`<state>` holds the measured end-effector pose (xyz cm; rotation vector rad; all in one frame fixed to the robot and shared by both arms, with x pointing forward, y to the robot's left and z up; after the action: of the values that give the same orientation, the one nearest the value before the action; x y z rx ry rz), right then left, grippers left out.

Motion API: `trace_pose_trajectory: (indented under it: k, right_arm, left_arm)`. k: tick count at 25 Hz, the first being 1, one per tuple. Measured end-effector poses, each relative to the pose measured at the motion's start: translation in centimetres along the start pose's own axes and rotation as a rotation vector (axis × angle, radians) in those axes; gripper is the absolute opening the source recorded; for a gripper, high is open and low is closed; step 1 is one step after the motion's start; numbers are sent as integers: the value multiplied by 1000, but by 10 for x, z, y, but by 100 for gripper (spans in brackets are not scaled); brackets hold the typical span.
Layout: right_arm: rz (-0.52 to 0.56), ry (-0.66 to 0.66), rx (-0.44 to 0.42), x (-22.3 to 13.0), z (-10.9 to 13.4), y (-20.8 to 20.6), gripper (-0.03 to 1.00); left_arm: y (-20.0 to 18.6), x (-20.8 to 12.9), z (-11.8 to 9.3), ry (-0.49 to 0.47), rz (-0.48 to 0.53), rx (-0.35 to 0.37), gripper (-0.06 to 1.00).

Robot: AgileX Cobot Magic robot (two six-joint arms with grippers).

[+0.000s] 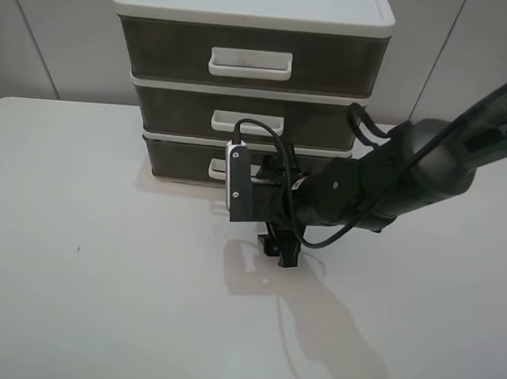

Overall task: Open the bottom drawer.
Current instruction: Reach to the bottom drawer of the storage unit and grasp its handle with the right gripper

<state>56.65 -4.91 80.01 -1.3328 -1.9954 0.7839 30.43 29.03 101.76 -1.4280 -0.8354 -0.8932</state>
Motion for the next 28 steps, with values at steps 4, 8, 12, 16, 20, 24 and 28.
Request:
trace_pose_trajectory:
  k: [4, 8, 12, 16, 20, 24, 28]
  right_arm:
    - [5, -1, -11, -1, -1, 0, 75]
    - [7, -2, -23, -2, -3, 0, 65]
    - [10, -2, -36, -2, -5, 0, 55]
    - [12, -2, -50, -3, -7, 0, 46]
    - [14, -2, -70, -3, -12, -1, 32]
    - [17, 4, -88, -3, -16, -1, 18]
    - [17, 6, -95, -3, -17, -2, 13]
  left_arm:
    - [0, 0, 0, 0, 0, 0, 72]
    - [0, 0, 0, 0, 0, 0, 72]
    - [0, 0, 0, 0, 0, 0, 72]
    - [0, 0, 0, 0, 0, 0, 72]
    - [0, 0, 0, 0, 0, 0, 72]
    - [0, 0, 0, 0, 0, 0, 72]
    - [0, 0, 0, 0, 0, 0, 72]
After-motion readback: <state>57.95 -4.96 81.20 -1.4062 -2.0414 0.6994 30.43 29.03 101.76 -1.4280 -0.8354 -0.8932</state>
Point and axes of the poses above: a point on each arm's last joint axis where the gripper is mounted, y pointing out along that axis toward the gripper, z along the wrist's bending axis when the last joint is at zero, x = y × z, the point moved 8 cm from there along y, pointing out along that axis toward the gripper, and after that the axes turned 2 degrees about -y, right-handed, at the moved point
